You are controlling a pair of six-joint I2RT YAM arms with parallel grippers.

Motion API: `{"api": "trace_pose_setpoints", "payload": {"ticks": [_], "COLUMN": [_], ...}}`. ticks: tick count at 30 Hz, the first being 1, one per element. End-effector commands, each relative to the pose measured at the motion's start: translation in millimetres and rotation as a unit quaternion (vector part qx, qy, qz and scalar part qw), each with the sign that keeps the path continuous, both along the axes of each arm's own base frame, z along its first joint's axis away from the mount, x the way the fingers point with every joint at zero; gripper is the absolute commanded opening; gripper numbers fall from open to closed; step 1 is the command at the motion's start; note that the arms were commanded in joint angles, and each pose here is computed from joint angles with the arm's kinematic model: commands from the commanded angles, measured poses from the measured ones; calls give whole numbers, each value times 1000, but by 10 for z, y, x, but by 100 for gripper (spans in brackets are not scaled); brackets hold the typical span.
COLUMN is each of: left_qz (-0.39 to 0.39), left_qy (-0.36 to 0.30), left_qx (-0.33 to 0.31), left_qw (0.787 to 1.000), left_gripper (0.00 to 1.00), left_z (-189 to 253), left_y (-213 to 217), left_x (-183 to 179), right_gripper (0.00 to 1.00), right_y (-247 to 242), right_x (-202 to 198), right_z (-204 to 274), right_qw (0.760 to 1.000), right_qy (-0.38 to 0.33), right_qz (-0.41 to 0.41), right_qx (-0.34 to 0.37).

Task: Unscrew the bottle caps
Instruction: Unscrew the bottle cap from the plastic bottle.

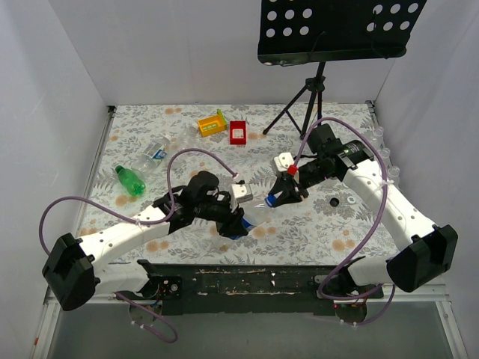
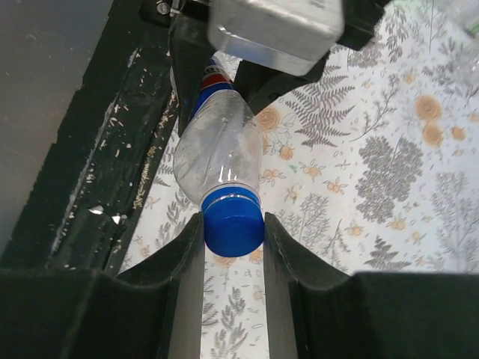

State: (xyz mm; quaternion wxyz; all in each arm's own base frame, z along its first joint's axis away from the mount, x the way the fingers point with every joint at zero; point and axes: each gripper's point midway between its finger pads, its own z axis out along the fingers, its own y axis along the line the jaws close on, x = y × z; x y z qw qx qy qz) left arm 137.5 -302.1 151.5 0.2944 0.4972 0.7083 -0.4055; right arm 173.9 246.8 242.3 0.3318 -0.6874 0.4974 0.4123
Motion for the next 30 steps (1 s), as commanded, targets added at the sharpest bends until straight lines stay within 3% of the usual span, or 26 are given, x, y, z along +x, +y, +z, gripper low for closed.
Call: {"api": "trace_pose_setpoints", "payload": {"ticks": [1,9,14,17,21,24,30], "left_qz": [-85,-91,-49,-29,-10,-3,26], "left_qy": [44,62,40,17,1,3,-21], "left_qx": [-51,-48,-26,-21,-9,8,12], "left_qw": [994,993,998,999,1000,1000,999], "left_gripper": [6,6,6,6,6,7,8], "left_z": [251,218,169,218,210,133,156], "left_y": [-17,-64,-67,-36,9,33,62], "left_x": [-311,-291,-116,-45,9,13,119], "right_gripper": [6,7,12,30,61,75,81], "right_y": [115,95,128,153,145,94,-101], "right_x": [172,173,317,378,389,438,495], "right_z": [218,183,229,281,400,485,595], "right_qw": [992,994,996,996,993,987,975], "right_qy": [-115,-104,-77,-46,27,66,98], "right_qz": [39,17,-37,-67,-101,-129,-174], "right_qx": [37,28,22,29,55,70,99]}}
